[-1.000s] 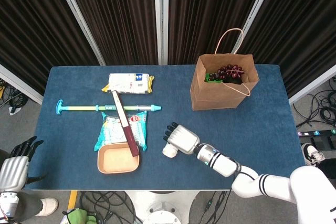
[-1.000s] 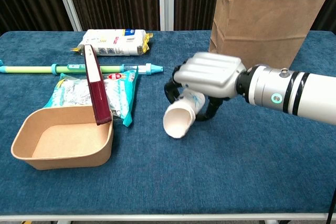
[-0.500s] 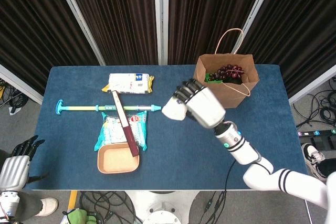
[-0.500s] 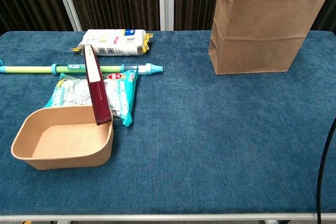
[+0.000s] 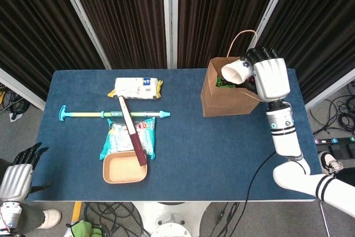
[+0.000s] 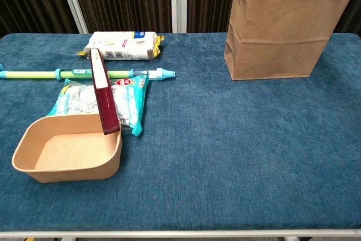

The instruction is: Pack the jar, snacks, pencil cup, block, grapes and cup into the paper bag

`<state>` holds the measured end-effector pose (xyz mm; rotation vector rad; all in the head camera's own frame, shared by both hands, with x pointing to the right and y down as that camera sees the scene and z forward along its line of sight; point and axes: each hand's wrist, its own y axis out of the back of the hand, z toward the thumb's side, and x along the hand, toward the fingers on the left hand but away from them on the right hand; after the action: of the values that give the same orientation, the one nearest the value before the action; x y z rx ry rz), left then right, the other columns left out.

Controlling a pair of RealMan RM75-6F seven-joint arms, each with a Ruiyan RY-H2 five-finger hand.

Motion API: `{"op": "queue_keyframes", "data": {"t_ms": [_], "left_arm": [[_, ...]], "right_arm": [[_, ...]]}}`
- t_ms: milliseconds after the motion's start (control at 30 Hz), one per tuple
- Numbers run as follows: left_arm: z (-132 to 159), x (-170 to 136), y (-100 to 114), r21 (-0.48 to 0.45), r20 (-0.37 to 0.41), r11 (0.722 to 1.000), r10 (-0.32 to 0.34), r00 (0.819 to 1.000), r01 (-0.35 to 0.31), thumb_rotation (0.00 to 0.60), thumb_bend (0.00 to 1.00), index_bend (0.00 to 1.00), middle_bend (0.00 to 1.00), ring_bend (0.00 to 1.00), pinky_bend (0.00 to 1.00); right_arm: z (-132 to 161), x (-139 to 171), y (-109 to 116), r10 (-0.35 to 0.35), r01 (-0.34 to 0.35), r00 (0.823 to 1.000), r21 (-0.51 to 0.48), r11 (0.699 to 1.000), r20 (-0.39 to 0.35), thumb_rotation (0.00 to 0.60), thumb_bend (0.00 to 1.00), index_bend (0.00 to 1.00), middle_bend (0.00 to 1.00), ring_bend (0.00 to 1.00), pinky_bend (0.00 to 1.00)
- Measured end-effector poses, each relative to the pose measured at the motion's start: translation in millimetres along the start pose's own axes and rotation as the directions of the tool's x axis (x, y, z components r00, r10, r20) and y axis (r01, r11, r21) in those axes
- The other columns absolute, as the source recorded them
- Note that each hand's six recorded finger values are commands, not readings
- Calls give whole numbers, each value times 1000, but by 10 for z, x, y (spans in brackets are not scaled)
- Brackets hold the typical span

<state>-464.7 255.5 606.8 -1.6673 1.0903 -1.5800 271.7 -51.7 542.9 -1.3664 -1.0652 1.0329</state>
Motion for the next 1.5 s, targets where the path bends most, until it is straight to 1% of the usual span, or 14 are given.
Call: {"op": "queue_keyframes", "data": {"t_ms": [133, 200, 267, 300, 400, 600, 733, 867, 967, 1067, 1167, 1400, 1467, 1500], "left_arm": [[-14, -15, -4, 1, -8, 1000, -2, 1000, 2, 600, 42, 221, 175, 133, 144], [-16, -19, -3, 1, -10, 1000, -2, 1000, 2, 600, 42, 221, 175, 133, 144], [-19, -23, 2, 2, -12, 1000, -1, 1000, 1, 600, 42, 221, 175, 133, 144], [-21, -23, 4, 3, -13, 1000, -1, 1000, 1, 600, 42, 221, 175, 133, 144], [-28, -25, 9, 6, -15, 1000, -2, 1000, 3, 600, 41, 221, 175, 133, 144], [2, 1, 18, 11, -5, 1000, -2, 1000, 2, 600, 41, 221, 175, 133, 143], [26, 12, 41, 14, 2, 1000, 6, 1000, -6, 600, 42, 222, 175, 133, 144], [25, 14, 59, 16, 1, 1000, 9, 1000, -9, 600, 42, 222, 175, 133, 144], [22, 17, 80, 16, 0, 1000, 18, 1000, -18, 600, 41, 221, 175, 133, 143], [15, 30, 96, 19, 1, 999, 27, 1000, -27, 600, 41, 221, 175, 133, 143], [16, 50, 117, 23, 4, 999, 41, 999, -41, 600, 42, 221, 175, 133, 144], [47, 98, 160, 39, 16, 996, 76, 997, -77, 600, 42, 221, 175, 133, 144], [58, 113, 167, 51, 17, 995, 90, 996, -90, 600, 42, 222, 175, 133, 144], [59, 115, 167, 54, 17, 994, 92, 996, -93, 600, 41, 222, 175, 133, 144]], "right_arm": [[-177, -53, -150, 75, -76, 995, 18, 997, 66, 600, 208, 384, 392, 167, 269], [-231, -64, -247, 126, -129, 988, 26, 991, 89, 600, 180, 191, 301, 92, 201], [-265, -67, -313, 166, -169, 980, 27, 985, 106, 600, 143, 46, 208, 29, 144], [-282, -69, -344, 186, -190, 976, 23, 981, 116, 600, 123, 9, 165, 10, 122], [-298, -78, -345, 205, -208, 971, 11, 978, 124, 600, 86, 0, 94, 0, 89], [-225, -57, -187, 159, -158, 984, -22, 987, 81, 600, 81, 0, 85, 0, 84], [-102, 23, -53, 123, -121, 992, -73, 990, 24, 600, 84, 0, 151, 11, 127], [20, 187, 106, 60, -66, 997, -120, 991, -54, 600, 116, 50, 241, 121, 262], [50, 433, 227, 8, -22, 994, -130, 991, -106, 600, 134, 113, 286, 156, 300], [-72, 786, 300, -10, -3, 995, -132, 991, -100, 600, 135, 134, 296, 167, 305], [-275, 1179, 329, 6, -14, 998, -134, 991, -58, 600, 136, 148, 296, 167, 305], [-674, 2041, 211, 152, -144, 988, -206, 968, 22, 600, 154, 156, 278, 156, 291], [-781, 2231, 159, 187, -174, 981, -211, 962, 44, 600, 164, 109, 221, 87, 217], [-852, 2358, 111, 218, -202, 974, -201, 958, 60, 600, 172, 54, 158, 36, 138]]}}
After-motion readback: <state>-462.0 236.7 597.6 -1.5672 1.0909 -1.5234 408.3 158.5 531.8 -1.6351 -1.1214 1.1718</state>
